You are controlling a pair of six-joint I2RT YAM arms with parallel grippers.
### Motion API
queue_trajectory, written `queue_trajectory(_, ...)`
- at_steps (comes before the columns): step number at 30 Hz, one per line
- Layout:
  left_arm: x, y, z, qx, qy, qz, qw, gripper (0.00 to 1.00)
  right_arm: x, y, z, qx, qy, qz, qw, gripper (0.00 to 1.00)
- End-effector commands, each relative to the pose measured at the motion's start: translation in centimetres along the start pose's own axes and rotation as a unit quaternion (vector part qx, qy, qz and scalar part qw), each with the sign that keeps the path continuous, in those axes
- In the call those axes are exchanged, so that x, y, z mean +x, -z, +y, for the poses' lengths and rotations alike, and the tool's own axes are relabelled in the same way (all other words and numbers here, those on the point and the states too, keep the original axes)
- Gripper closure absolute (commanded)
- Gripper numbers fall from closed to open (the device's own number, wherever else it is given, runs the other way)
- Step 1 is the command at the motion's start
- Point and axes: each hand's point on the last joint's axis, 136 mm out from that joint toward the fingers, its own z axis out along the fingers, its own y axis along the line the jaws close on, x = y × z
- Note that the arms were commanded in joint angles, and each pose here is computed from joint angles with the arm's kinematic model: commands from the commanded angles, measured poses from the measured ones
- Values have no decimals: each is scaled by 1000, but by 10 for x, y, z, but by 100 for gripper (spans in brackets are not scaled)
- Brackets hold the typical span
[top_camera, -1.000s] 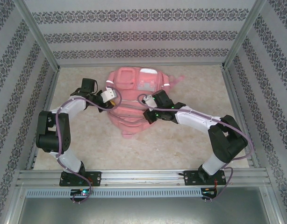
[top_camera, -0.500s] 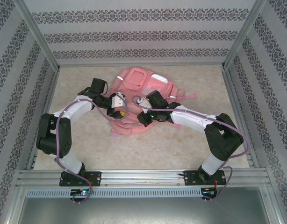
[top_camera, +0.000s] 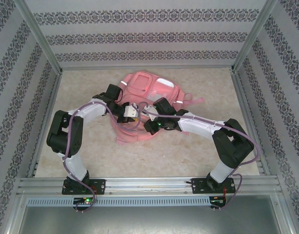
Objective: Pack the student bag
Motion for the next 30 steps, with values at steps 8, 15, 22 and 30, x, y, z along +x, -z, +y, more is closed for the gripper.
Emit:
queue_trajectory(8, -22, 20, -20, -18, -77, -23, 997, 100, 17, 47, -79, 128, 68, 20, 989, 100)
queue_trajectory(15, -10, 14, -40, 13, -78, -26, 996, 100, 10, 69, -151, 232, 70, 29, 970, 96)
queue_trajectory(22, -9, 16, -52, 21, -83, -25, 996, 100, 10, 56, -175, 235, 81, 47, 967, 95)
queue_trajectory(30, -7, 16, -25, -38, -11, -14, 999, 100, 13, 58, -70, 10, 188, 28, 982, 100)
